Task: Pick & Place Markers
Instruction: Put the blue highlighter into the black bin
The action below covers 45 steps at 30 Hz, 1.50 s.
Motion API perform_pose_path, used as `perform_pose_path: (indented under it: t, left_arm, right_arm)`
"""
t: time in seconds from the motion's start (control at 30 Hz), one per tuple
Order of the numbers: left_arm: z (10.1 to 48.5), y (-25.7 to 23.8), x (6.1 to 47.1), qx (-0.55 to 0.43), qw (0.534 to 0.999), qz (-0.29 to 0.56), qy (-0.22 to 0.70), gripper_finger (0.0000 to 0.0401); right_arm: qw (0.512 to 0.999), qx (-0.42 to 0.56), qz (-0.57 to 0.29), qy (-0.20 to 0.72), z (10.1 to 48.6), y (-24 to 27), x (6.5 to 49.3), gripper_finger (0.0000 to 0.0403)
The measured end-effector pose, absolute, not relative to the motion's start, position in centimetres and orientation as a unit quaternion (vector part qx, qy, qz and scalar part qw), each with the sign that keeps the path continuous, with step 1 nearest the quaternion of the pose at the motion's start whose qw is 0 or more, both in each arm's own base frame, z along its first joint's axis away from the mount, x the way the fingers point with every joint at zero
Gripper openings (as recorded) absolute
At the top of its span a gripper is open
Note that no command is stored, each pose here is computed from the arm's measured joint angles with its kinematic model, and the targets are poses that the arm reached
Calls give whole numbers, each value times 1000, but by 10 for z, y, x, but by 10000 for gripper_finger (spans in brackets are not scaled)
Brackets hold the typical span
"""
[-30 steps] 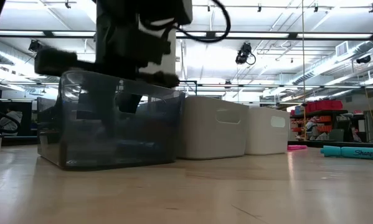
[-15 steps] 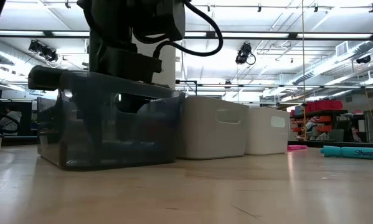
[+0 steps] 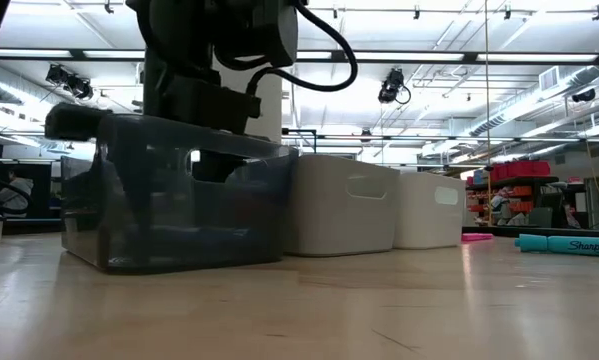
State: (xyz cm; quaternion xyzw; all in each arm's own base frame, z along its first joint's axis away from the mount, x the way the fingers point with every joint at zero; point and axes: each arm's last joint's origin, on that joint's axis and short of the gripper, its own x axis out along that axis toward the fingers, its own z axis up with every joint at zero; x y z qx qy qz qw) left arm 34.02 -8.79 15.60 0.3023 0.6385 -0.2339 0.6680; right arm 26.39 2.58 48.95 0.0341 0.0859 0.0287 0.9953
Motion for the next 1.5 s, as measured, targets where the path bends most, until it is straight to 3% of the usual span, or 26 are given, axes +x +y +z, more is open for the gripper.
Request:
perform_pose_path:
  t: [0.33,0.6,1.0,1.5]
  left_arm:
    - [201,-91,348,274,689,-233,629,235]
    - [257,-80,334,163,780,-188,574,236]
    - [338,-51,316,3,923,-85,376,236]
    - [401,-42,293,-43,984,24,171,236]
  right_arm:
    - [995,29,29,86,489,26,264,221]
    - [995,30,29,90,489,26,264,221]
    - [993,27,28,115,484,26,262,221]
    - [991,36,27,123,483,26,261,221]
